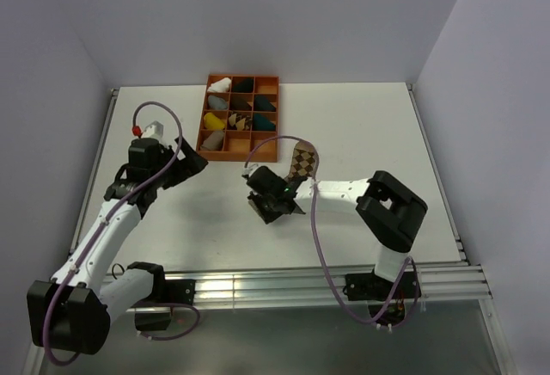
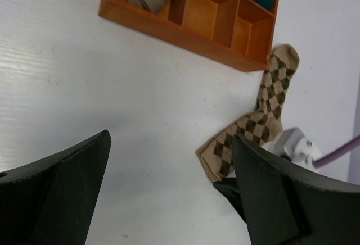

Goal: Roll the socks
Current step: Roll the sock at the center of the board.

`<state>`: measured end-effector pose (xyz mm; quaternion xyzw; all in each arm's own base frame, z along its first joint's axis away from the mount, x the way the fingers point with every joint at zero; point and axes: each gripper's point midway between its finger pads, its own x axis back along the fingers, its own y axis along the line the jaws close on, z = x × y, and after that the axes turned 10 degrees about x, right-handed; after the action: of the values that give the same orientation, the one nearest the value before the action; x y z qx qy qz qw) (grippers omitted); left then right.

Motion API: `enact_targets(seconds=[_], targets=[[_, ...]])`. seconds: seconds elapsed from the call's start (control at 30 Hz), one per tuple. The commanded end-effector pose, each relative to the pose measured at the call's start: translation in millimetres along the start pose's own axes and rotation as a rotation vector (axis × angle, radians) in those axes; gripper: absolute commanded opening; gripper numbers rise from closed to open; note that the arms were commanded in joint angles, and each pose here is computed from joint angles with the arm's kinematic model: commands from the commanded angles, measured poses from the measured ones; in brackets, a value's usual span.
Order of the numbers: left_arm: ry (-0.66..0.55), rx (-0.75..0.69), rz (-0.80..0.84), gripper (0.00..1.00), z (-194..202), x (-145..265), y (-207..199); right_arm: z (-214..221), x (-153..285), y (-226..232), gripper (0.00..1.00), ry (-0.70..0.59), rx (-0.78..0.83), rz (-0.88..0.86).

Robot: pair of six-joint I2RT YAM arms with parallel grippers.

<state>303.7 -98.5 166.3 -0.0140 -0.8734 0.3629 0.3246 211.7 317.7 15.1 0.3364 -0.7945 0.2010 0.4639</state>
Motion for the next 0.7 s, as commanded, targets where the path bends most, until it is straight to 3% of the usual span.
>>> enact_targets(seconds=[0.0,0.33,0.47,0.67], targets=[[0.049,0.035,0.105,0.94,18,-2,-23,3,4,27,0.0,-0.025,-0.098,-0.252],[0.238,0.071,0.063,0.93,109,-37,-41,-6,17,19,0.0,-0.163,-0.37,-0.596],[0.271,0.1,0.042,0.92,129,-46,-43,-2,14,7,0.0,-0.171,-0.474,-0.649],[0.317,0.142,0.008,0.89,158,-59,-42,3,8,2,0.0,-0.164,-0.508,-0.666]])
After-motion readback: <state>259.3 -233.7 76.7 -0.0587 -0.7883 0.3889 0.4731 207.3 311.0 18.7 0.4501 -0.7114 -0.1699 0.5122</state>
